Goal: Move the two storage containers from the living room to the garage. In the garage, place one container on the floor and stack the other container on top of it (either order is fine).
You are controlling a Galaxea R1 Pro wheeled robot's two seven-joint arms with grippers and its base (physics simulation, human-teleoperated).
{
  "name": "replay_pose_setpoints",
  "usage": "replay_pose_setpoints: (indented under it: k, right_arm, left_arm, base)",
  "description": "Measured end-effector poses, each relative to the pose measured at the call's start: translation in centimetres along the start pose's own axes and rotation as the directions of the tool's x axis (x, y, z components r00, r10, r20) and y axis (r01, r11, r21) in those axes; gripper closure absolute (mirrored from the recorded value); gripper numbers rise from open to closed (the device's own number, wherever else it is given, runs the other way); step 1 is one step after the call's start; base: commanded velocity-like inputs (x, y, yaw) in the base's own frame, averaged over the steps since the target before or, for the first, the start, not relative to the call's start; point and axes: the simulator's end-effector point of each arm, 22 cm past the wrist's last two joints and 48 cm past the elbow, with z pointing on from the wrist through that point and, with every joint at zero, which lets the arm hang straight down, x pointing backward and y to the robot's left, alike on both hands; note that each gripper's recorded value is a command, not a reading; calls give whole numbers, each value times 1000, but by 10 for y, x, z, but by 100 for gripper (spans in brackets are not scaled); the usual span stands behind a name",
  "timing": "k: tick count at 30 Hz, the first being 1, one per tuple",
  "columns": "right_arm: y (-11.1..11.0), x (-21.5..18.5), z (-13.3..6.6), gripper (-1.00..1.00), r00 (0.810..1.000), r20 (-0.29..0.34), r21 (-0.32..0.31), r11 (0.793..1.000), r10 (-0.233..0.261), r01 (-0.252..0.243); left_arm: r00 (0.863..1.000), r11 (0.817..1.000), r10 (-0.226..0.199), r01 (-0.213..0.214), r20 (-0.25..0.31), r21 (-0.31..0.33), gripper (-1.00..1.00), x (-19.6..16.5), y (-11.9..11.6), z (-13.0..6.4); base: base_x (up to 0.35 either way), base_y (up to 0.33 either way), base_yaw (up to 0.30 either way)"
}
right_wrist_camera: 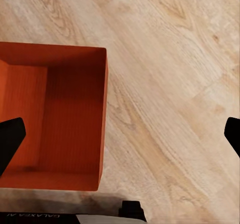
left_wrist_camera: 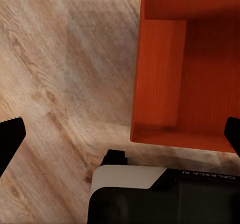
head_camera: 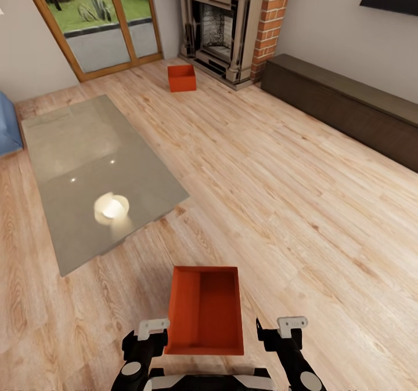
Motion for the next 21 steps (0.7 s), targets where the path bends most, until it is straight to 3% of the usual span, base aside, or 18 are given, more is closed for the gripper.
replay_pose_setpoints:
  k: [21]
  right_arm:
    - [1, 17, 4, -100, 999, -37, -2, 1000, 1, -1]
  left_arm:
    - [999, 1000, 8, -8, -45, 0, -100, 20, -1, 6]
  base:
    - [0, 0, 0]
